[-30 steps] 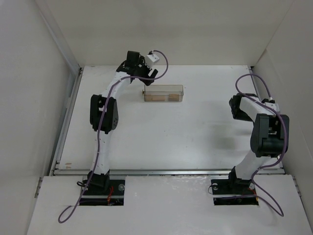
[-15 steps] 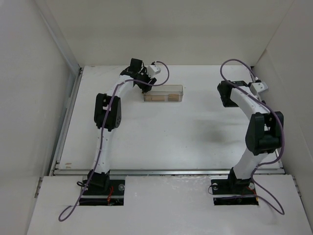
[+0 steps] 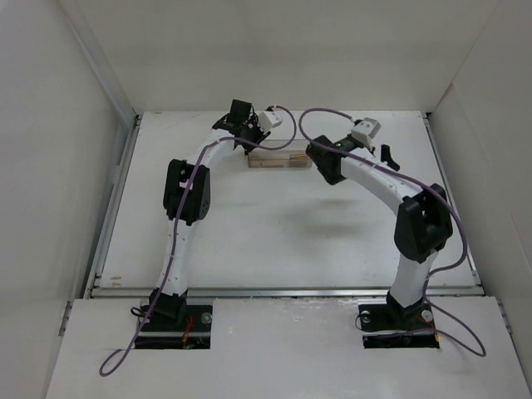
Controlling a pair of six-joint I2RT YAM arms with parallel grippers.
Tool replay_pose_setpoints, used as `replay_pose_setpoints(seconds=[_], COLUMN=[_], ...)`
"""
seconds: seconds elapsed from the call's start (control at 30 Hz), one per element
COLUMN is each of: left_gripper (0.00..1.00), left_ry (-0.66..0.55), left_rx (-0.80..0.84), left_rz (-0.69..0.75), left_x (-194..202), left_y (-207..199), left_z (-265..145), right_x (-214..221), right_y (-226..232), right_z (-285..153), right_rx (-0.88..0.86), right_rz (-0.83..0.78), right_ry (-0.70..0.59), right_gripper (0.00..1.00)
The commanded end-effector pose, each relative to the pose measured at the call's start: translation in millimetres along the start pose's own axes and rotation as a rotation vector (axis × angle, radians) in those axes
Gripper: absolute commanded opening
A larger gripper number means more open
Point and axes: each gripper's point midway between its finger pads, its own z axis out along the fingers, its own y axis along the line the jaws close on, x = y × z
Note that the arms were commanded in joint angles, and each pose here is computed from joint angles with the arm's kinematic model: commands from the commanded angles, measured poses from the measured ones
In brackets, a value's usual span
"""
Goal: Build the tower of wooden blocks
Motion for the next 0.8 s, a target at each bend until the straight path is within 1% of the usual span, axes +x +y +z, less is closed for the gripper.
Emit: replay_pose_setpoints(seconds=[0.0,0.03,0.07,0.1,0.13,0.17,0.2,0.23,0.27,0.33,0.37,0.4,0.43,0.47,0.5,0.53,0.57,0.63,0.67,0.7,0.73,0.77], left_gripper=[0.0,0.0,0.0,0.0,0.0,0.0,0.0,0.0,0.0,0.0,0.0,0.0,0.0,0.0,0.0,0.0,0.0,0.0,0.0,0.0,0.0,0.0], left_ry=[-0.041,-0.035,-0.043,-0.068,-0.093,-0.092,-0.121,-0.126,-0.122,-0.147,-0.157,-0.159,-0.18,-0.155,-0.146,-0.194,-0.152,-0.148,-0.232,-0.206,-0.178,-0.19], left_rx=[-0.158,-0.21,-0.249,-0.286,-0.328,-0.374,-0.419,-0.452,-0.504,-0.573,-0.622,-0.652,-0.706,-0.715,-0.765,-0.859,-0.882,-0.996,-1.109,-1.135,-1.171,-1.202], left_rz=[0.097,0.116,0.119,0.13,0.134,0.132,0.135,0.143,0.149,0.226,0.258,0.287,0.339,0.366,0.39,0.406,0.485,0.538,0.549,0.58,0.629,0.65], left_x=[-33.9,-39.1,-43.3,-51.0,-63.5,-65.9,-74.3,-75.5,-75.0,-81.4,-92.6,-95.8,-106.3,-95.8,-98.6,-109.7,-97.6,-92.8,-105.7,-87.1,-80.3,-79.8], left_y=[27.0,32.4,39.1,41.2,49.0,56.4,64.0,66.3,73.0,68.9,66.8,65.4,68.1,61.8,61.6,70.5,62.2,60.5,58.6,51.4,42.7,33.5], left_z=[-34.5,-40.6,-47.0,-49.8,-65.6,-74.4,-82.1,-93.6,-102.6,-108.3,-121.4,-125.4,-133.8,-126.9,-135.1,-151.7,-146.7,-159.3,-177.1,-173.9,-168.8,-168.2], right_x=[-6.4,12.3,-13.4,0.0,-34.9,-36.9,-48.7,-56.8,-61.3,-57.6,-52.7,-57.8,-49.9,-51.2,-47.0,-49.3,-43.7,-40.7,-32.2,-30.7,-26.4,-28.4], right_y=[17.6,42.8,86.0,84.3,60.8,57.6,49.1,43.9,53.8,60.9,69.5,68.8,72.6,72.1,74.0,74.6,74.6,68.8,69.8,68.9,70.5,68.8], right_z=[-6.6,-17.2,-34.5,-41.7,-42.2,-43.0,-32.0,-33.7,-45.2,-50.5,-63.9,-64.9,-65.0,-69.2,-71.7,-72.0,-68.3,-63.9,-63.5,-65.8,-68.1,-68.5], right_rx=[-0.042,-0.311,-0.52,-0.609,-0.641,-0.68,-0.681,-0.723,-0.848,-0.948,-1.037,-1.059,-1.075,-1.098,-1.108,-1.109,-1.098,-1.078,-1.076,-1.086,-1.096,-1.098], right_rz=[-0.179,-0.518,-0.267,-0.227,-0.058,0.051,0.117,0.148,0.135,0.128,0.117,0.145,0.149,0.167,0.177,0.192,0.194,0.206,0.192,0.199,0.205,0.216], right_ry=[-0.009,0.099,0.029,0.027,0.001,0.055,0.066,0.058,0.054,0.074,0.09,0.09,0.106,0.107,0.126,0.124,0.14,0.145,0.157,0.164,0.181,0.171], right_gripper=[0.93,0.79,0.77,0.77,0.79,0.79,0.8,0.8,0.81,0.82,0.82,0.82,0.82,0.82,0.82,0.82,0.82,0.82,0.82,0.82,0.82,0.82])
